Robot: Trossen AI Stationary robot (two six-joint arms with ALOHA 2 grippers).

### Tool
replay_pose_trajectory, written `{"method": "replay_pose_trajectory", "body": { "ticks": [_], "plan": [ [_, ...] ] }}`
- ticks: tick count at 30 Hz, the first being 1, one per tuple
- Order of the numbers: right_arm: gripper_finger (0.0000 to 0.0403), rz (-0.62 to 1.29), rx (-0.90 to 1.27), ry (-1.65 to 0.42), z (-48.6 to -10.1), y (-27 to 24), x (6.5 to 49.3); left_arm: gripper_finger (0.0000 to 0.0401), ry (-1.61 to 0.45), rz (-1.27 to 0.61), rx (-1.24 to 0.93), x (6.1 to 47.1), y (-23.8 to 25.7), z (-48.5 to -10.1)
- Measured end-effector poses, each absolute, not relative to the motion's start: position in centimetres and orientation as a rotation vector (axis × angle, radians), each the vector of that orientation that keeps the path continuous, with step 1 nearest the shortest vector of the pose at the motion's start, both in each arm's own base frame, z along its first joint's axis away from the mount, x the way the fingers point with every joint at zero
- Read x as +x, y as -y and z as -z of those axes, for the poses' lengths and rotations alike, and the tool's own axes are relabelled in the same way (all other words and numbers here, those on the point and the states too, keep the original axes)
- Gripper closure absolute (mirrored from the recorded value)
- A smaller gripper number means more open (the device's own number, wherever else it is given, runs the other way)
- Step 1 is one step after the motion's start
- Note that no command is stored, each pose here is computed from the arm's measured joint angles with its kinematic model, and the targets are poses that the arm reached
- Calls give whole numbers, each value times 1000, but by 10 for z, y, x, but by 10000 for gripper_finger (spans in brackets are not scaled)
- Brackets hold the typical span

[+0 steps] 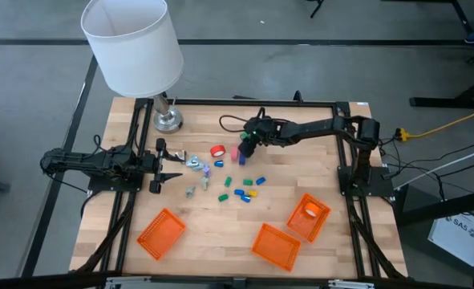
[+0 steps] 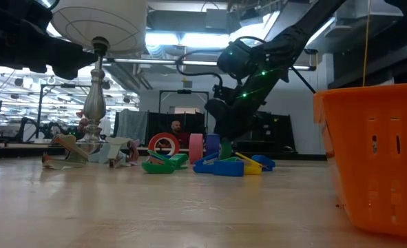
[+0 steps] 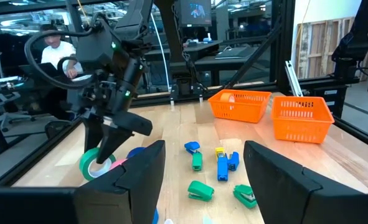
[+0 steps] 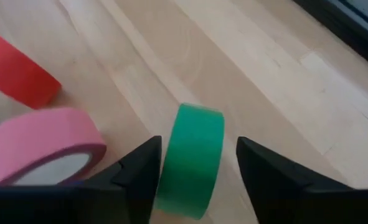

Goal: Pick and place Stapler, Stapler remover, tape
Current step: Put the green tape into the right orange bin

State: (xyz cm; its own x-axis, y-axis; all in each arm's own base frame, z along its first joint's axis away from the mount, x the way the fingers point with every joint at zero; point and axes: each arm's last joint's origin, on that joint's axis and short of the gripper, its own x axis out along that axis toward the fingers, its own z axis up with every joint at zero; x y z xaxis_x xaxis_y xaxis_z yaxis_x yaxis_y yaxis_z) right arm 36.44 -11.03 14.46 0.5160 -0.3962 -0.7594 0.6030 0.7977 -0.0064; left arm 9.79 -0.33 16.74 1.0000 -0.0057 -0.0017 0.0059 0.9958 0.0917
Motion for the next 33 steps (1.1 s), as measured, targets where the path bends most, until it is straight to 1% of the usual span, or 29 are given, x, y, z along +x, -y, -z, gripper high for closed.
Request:
{"method": "replay_pose_trajectory", "body": {
  "ticks": [5,8,11,14,18,22,29,33],
  "plan": [
    [267,610,273,-856,-143,110,363,185,-1,6,92,98,3,-167],
    [293,610,271,-868,-143,109,362,186,-1,6,92,98,3,-167],
    [295,598,245,-882,-143,109,361,185,-1,6,92,98,3,-167],
    [286,588,232,-888,-145,108,361,184,-1,6,92,98,3,-167],
    [284,553,207,-878,-155,105,359,186,-2,6,92,98,3,-167],
    [295,528,205,-805,-181,103,355,185,-1,6,92,98,3,-167],
    [286,478,94,-719,-233,93,337,186,-2,6,92,98,3,-167],
    [289,435,27,-700,-254,89,324,185,-1,6,92,98,3,-167]
  ]
}}
